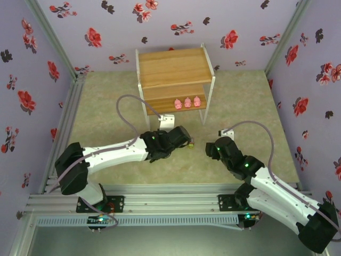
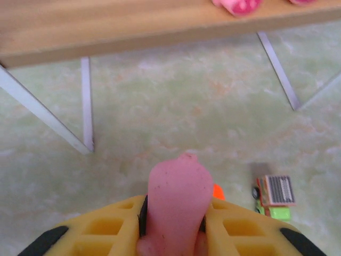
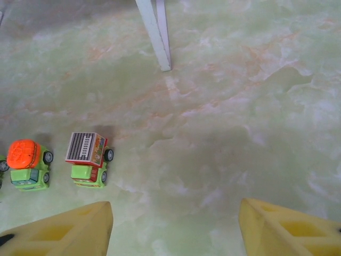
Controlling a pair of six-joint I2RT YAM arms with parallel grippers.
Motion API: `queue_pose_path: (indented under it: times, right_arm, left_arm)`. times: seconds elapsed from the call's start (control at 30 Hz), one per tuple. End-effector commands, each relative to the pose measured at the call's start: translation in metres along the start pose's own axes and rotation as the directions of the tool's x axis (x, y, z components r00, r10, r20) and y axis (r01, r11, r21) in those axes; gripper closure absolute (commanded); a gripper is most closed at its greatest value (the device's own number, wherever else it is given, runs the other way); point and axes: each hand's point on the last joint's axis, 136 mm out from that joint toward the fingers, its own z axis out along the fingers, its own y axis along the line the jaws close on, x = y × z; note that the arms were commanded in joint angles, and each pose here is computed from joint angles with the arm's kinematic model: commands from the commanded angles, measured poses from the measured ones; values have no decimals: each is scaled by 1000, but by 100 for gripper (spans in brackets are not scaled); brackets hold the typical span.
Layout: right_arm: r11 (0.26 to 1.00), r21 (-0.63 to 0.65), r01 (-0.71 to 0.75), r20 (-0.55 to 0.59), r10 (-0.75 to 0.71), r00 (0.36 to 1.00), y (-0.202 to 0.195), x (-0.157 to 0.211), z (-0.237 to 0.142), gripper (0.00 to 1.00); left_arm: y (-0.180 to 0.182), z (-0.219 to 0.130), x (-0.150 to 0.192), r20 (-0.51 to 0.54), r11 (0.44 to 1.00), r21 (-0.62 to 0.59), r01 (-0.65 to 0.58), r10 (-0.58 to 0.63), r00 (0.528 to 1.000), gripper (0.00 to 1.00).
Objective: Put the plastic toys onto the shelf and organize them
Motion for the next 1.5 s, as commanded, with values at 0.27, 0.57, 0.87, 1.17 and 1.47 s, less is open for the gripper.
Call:
queue_pose_path:
  times: [0.27, 0.57, 0.87, 1.17, 1.47]
  right_arm:
    - [1000, -10, 8, 13, -8, 1000, 2, -3, 3, 32]
    - [1000, -8, 5, 16, -5, 1000, 2, -3, 3, 32]
    - [1000, -8, 6, 17, -6, 1000, 2, -3, 3, 31]
    - [1000, -9, 7, 14, -7, 1000, 3, -3, 4, 31]
    - [1000, -10, 8, 12, -8, 1000, 3, -3, 4, 31]
  left_arm:
    - [24, 8, -39, 70, 997, -73, -18, 23, 997, 70]
    - [16, 28, -64, 96, 996, -83, -17, 25, 995, 70]
    - [6, 48, -79, 115, 997, -73, 18, -9, 993, 69]
    - [3, 61, -89, 138, 996, -73, 57, -47, 989, 69]
    - [1, 65, -98, 158, 994, -65, 91, -80, 984, 69]
